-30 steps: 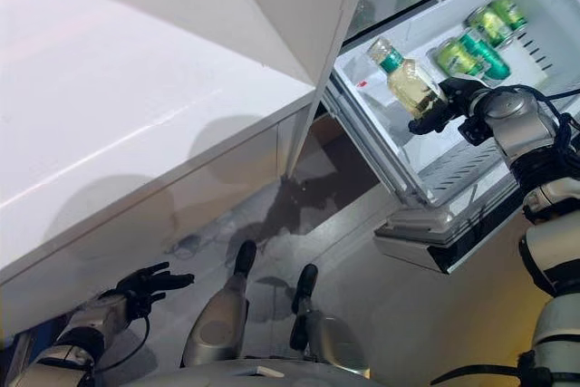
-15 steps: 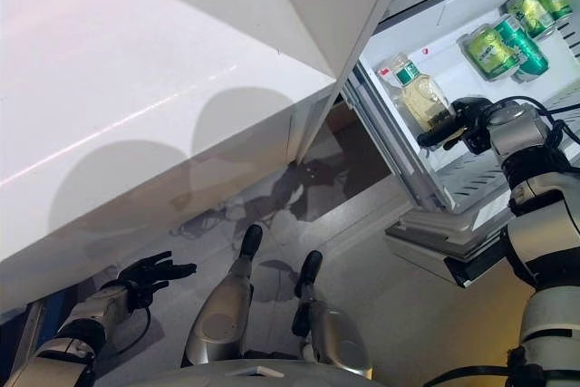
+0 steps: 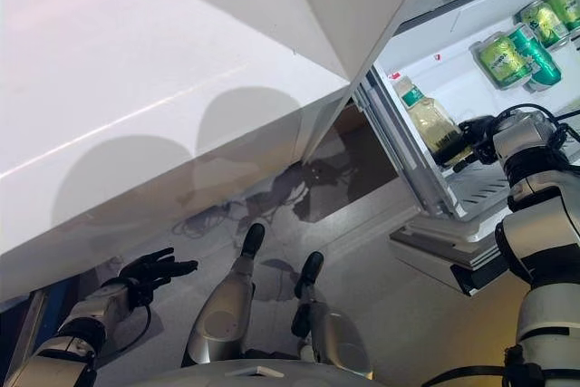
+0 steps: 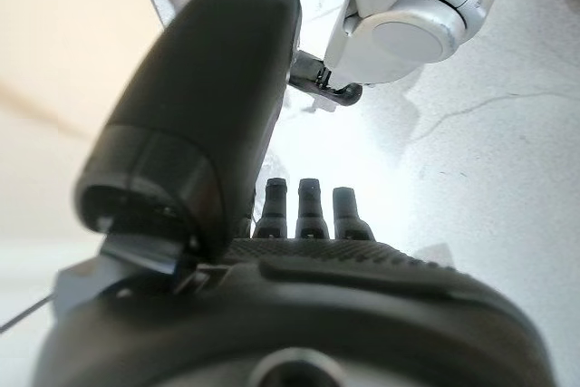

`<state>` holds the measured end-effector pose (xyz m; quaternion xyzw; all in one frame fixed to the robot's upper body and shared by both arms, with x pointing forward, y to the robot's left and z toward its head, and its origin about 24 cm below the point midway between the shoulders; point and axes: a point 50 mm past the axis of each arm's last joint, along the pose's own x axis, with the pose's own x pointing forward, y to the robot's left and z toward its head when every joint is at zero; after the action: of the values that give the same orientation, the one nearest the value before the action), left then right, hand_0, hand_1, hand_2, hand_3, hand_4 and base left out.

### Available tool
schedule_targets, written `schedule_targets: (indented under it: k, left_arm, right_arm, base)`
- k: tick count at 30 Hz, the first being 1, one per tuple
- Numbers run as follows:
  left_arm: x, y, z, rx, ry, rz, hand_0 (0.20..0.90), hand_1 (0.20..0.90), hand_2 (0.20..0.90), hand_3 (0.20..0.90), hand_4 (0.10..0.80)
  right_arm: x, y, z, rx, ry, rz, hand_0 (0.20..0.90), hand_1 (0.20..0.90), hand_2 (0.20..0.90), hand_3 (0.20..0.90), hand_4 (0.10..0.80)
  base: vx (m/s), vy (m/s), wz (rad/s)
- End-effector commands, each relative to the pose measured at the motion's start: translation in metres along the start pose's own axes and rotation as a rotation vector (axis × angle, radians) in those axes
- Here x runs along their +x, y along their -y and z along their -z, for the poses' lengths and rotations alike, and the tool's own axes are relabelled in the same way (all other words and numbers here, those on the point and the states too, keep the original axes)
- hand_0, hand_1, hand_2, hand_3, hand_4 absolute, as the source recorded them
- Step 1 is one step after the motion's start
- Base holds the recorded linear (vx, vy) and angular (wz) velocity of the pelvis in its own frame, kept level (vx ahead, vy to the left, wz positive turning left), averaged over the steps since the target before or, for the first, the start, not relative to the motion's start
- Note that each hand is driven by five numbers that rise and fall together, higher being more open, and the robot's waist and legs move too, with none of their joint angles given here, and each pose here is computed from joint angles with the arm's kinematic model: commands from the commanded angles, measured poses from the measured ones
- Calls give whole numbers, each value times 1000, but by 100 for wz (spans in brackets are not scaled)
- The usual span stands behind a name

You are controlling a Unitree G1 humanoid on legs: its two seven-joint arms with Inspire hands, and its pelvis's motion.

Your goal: Put drinks into fridge and close the fridge

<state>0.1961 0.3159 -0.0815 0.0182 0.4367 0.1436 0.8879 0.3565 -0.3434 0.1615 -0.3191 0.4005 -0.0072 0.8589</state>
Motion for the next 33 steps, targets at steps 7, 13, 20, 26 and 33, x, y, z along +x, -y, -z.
schedule_targets:
  k: [7,13,20,26,33]
  left_arm:
    - [-11,-32,25,115,-61,-55,900,900,900,900,800]
    - [-11,-32,24,125,-60,-52,900,900,900,900,800]
    - [-12,-33,26,123,-62,-55,900,900,900,900,800]
    - [-11,-32,25,120,-66,-58,900,900,900,900,800]
    - [-11,-32,27,114,-71,-65,900,900,900,900,800]
  right_arm:
    - [-32,45,-1,42,-53,113,300,300,300,200,100]
    - [-30,43,1,57,-51,114,528,528,528,466,366]
    - [-26,41,4,67,-43,123,900,900,900,900,800]
    - [-25,41,2,81,-14,165,900,900,900,900,800]
    - [-27,44,1,98,8,188,900,900,900,900,800]
  base:
    - [6,-7,2]
    - [3,-5,3]
    - [4,-3,4]
    - [2,0,2]
    - [0,0,0]
